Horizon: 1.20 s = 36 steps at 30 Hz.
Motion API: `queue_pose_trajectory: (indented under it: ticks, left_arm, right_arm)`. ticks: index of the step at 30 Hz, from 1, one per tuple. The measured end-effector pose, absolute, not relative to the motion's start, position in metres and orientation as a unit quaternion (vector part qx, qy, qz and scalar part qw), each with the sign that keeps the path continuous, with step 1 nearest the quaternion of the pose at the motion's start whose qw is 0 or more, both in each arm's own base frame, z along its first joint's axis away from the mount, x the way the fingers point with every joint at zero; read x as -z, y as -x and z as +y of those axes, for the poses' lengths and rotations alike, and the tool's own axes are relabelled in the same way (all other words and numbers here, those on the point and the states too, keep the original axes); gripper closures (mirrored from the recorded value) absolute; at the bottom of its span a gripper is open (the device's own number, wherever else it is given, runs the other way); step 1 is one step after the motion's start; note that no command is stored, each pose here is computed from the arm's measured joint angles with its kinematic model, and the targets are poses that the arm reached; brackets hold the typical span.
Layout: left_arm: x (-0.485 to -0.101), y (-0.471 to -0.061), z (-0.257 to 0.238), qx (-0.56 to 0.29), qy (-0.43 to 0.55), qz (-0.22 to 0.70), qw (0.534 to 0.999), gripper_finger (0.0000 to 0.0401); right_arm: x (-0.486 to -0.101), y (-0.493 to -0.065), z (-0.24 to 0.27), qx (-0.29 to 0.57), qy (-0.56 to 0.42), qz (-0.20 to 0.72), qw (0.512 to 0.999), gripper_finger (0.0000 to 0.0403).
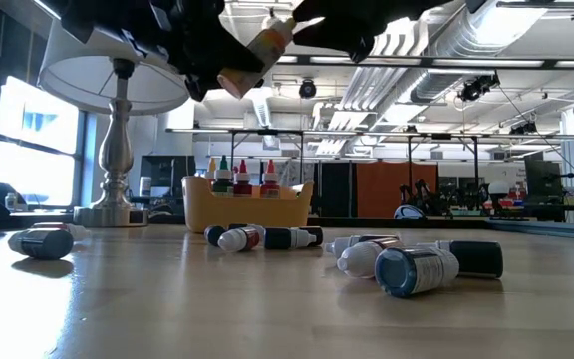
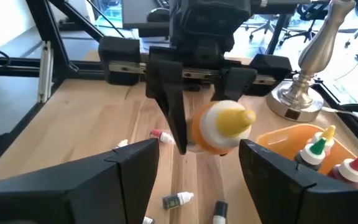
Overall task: Pick & Place food coloring
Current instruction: Put the large yellow food coloring bottle into the bin
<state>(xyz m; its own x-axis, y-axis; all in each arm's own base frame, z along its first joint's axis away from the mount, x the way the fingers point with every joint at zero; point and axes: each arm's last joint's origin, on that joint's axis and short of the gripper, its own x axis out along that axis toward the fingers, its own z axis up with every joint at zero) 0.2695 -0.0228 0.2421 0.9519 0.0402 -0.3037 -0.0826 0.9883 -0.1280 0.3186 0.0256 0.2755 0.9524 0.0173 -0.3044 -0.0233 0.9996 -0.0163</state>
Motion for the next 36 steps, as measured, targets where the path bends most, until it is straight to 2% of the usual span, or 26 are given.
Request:
queue_pose_trajectory:
  ticks: [11,24,36]
  left_arm:
    - [-0.236,-0.267,-0.024,-0.017,0.097,0.188,0.977,0.0261]
    - [-0.23,-0.265,-0.024,-0.018,0.08,0.221,0.972,0.0261]
    - [-0.23,-0.265,-0.024,-0.015,0.067,0.22,0.973,0.0261]
  right_arm:
    - [-0.247,-0.339,0.024,-0.015,0.009,0.173,0.985,0.0186]
    - [-0.249,-0.344,0.006,-0.037,-0.03,0.146,0.988,0.0189]
    - [-0.246,-0.346,0.004,-0.037,-0.028,0.149,0.988,0.0218]
